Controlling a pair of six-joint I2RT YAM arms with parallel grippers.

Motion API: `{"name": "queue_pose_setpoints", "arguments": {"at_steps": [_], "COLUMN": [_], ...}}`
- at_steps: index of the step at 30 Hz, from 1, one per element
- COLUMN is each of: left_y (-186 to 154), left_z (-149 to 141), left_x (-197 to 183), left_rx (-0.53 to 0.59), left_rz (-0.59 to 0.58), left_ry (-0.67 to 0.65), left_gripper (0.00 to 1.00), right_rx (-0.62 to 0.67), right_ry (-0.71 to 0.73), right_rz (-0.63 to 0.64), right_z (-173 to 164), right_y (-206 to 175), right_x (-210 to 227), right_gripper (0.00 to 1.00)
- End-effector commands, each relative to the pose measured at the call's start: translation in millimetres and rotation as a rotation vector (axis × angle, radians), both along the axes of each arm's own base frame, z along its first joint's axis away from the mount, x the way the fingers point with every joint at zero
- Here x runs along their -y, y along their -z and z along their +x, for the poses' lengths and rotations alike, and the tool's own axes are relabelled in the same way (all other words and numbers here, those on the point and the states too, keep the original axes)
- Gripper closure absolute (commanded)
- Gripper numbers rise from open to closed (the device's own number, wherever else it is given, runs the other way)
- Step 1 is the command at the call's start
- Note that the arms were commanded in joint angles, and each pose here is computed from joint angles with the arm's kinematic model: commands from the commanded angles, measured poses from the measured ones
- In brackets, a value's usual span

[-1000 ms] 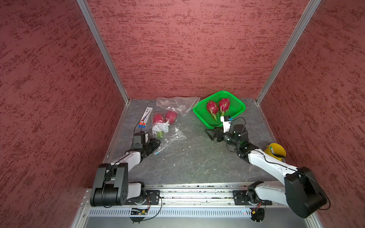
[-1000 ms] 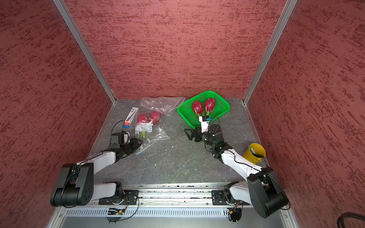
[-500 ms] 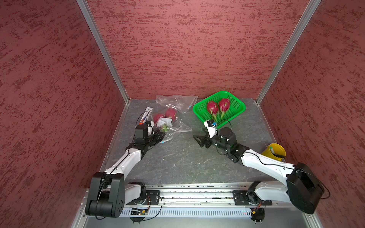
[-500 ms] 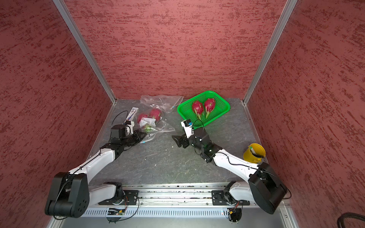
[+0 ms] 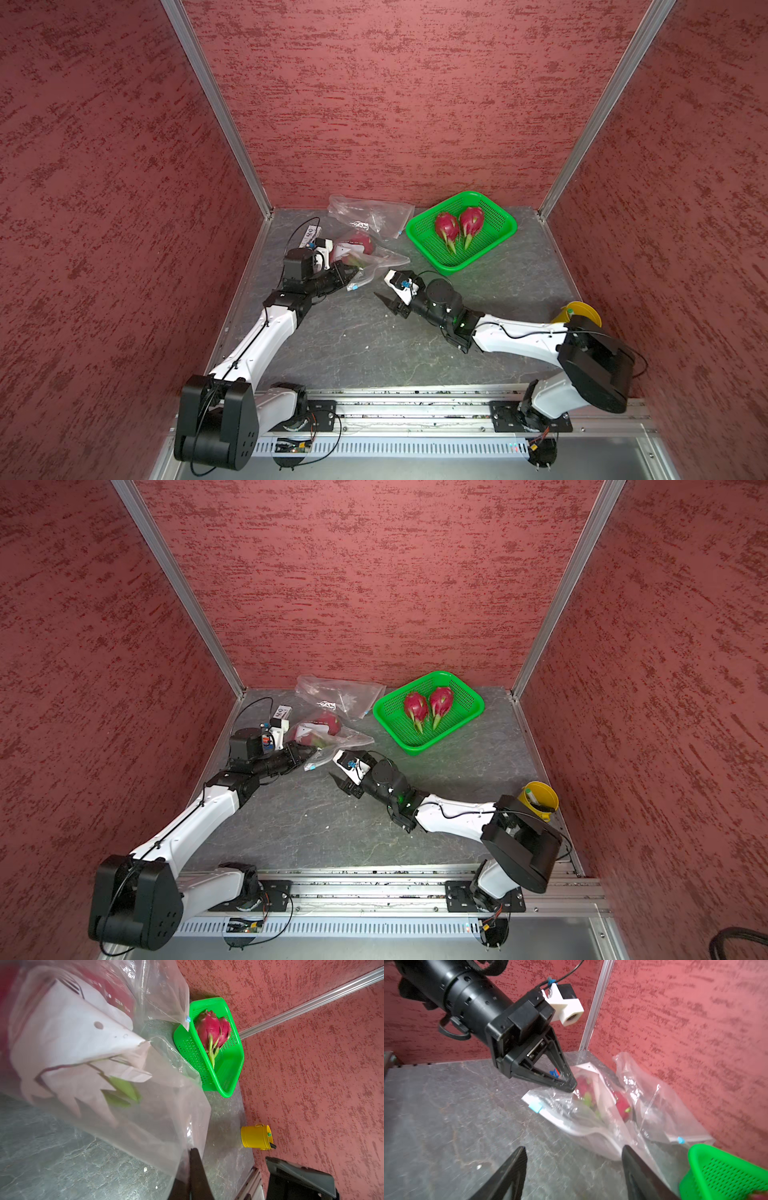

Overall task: Open the zip-top bag and take out the dragon fruit
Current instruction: Pick up the zipper food storage bag at the center of the board.

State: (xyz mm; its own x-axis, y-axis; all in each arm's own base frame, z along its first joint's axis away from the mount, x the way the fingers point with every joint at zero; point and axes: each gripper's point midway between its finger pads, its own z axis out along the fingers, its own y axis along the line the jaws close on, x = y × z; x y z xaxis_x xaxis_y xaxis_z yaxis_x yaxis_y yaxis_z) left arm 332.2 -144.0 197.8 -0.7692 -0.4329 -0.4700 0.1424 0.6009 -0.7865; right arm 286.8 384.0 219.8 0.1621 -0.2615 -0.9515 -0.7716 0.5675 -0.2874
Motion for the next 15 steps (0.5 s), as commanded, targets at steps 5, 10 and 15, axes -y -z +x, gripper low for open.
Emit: {"name": "queue_pose_setpoints", "arguments": {"at_steps": [5, 10, 15], "left_y": [-10, -6, -5], "left_z": [-2, 2, 6], "left_x": [12, 12, 17], "left_rx": [0.007, -0.004, -0.017], "left_rz": [-0.041, -0.043, -0.081], "left_ry": [0.059, 0.056, 0.072], "left_gripper": [1.0, 1.0, 1.0], "right_rx": [0.212, 0.229, 0.229], "right_ry": [0.03, 0.014, 0.054], "right_rz": [-0.072, -0.107, -0.121], "right_z": [8, 8, 19], "right_y": [-2, 12, 21], "right_x": [-22, -35, -42], "right_gripper": [0.4, 0.42, 0.47]}}
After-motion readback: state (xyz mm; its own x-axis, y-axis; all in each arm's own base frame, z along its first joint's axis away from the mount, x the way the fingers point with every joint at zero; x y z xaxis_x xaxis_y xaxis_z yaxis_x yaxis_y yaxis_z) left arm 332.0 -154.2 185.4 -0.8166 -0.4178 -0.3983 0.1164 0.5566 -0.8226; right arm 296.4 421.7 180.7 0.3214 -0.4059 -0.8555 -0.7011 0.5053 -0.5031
